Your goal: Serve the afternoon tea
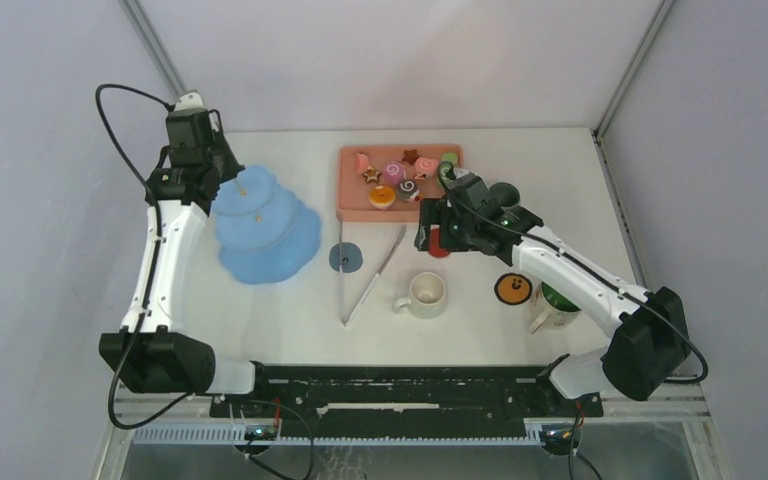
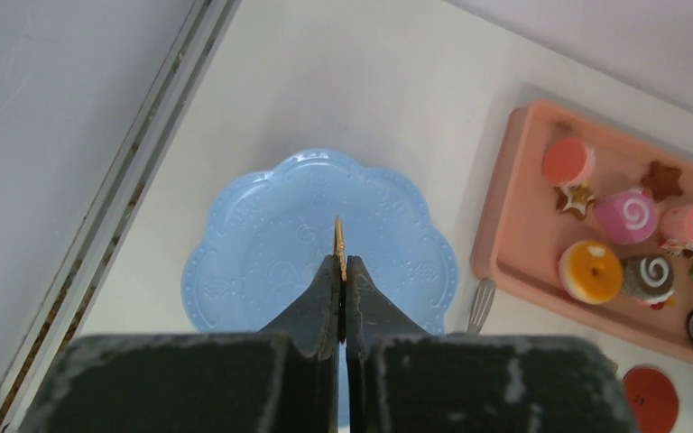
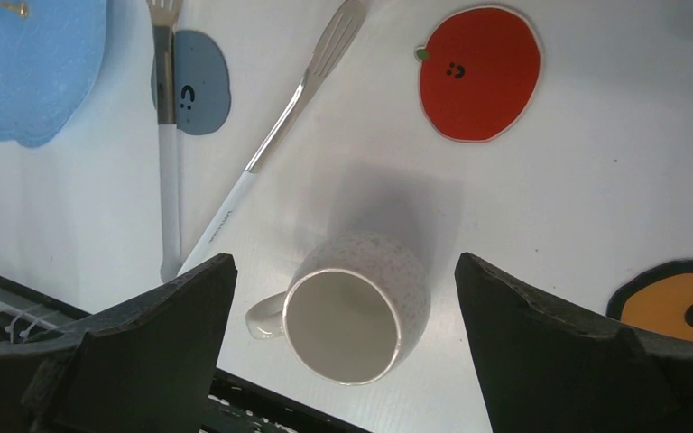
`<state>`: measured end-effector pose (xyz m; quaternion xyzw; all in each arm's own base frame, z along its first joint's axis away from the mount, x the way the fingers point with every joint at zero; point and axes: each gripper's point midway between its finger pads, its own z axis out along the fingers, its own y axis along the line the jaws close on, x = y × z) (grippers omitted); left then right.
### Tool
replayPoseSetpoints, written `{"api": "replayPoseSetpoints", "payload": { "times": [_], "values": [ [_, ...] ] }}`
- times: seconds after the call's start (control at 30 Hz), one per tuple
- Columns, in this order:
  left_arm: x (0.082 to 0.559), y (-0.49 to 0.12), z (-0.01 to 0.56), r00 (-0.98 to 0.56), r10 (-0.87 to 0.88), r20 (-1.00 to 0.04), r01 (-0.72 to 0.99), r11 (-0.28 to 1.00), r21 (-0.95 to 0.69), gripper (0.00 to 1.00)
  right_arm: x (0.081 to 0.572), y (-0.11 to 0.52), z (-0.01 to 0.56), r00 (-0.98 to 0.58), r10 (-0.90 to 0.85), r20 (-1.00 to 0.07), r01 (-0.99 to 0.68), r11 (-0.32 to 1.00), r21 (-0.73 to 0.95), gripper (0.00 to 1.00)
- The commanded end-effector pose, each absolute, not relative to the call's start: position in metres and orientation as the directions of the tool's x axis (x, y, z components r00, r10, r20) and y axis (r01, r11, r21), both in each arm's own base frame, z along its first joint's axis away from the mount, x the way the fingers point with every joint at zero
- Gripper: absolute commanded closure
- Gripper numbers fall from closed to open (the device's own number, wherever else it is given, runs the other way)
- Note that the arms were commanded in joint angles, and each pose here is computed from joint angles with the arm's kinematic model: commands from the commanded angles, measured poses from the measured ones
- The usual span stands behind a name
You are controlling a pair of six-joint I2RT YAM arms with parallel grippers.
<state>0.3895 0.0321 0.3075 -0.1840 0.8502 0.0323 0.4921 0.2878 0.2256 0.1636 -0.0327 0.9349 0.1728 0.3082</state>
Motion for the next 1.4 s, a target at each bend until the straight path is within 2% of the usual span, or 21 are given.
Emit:
{"api": "replayPoseSetpoints", "payload": {
  "times": [0.0,0.13,0.3,0.43,0.5,0.63,0.9,1.0,1.17,1.37],
  "values": [
    [0.414,0.023,0.369,-0.2,-0.344,-0.918,-0.29,0.915,-0.28,1.0,0.293,0.255,0.203,-0.752,0.12,-0.648,-0.205,0.892,0.403,0.01],
    [0.43,0.022,0.372,-0.221,-0.343,-0.913,-0.293,0.916,-0.274,0.99,0.28,0.291,0.209,-0.746,0.147,-0.649,-0.231,0.858,0.46,0.03],
    [0.426,0.018,0.37,-0.248,-0.349,-0.904,-0.289,0.917,-0.275,0.57,0.274,0.341,0.209,-0.748,0.118,-0.653,-0.259,0.854,0.451,0.05],
    [0.412,0.014,0.381,-0.242,-0.332,-0.912,-0.267,0.926,-0.266,0.38,0.275,0.368,0.203,-0.704,0.039,-0.709,-0.267,0.911,0.315,0.05],
    [0.402,0.013,0.388,-0.243,-0.322,-0.915,-0.259,0.931,-0.258,0.36,0.278,0.371,0.193,-0.72,0.052,-0.692,-0.188,0.945,0.267,0.03],
    [0.376,0.012,0.399,-0.234,-0.314,-0.92,-0.253,0.933,-0.254,0.34,0.274,0.385,0.162,-0.806,0.037,-0.591,-0.144,0.956,0.257,0.04],
    [0.313,-0.019,0.385,-0.257,-0.29,-0.922,-0.167,0.953,-0.253,0.34,0.273,0.383,0.114,-0.878,0.125,-0.462,-0.005,0.963,0.269,0.11],
    [0.29,-0.042,0.366,-0.268,-0.307,-0.913,-0.122,0.951,-0.284,0.32,0.28,0.379,0.1,-0.879,0.164,-0.448,0.043,0.963,0.267,0.19],
    [0.28,-0.08,0.339,-0.323,-0.369,-0.871,0.009,0.919,-0.393,0.32,0.293,0.373,0.076,-0.879,0.226,-0.42,0.126,0.959,0.254,0.23],
    [0.281,-0.095,0.335,-0.341,-0.345,-0.874,0.068,0.919,-0.389,0.31,0.301,0.37,0.049,-0.886,0.282,-0.368,0.202,0.949,0.24,0.24]
  ]
}}
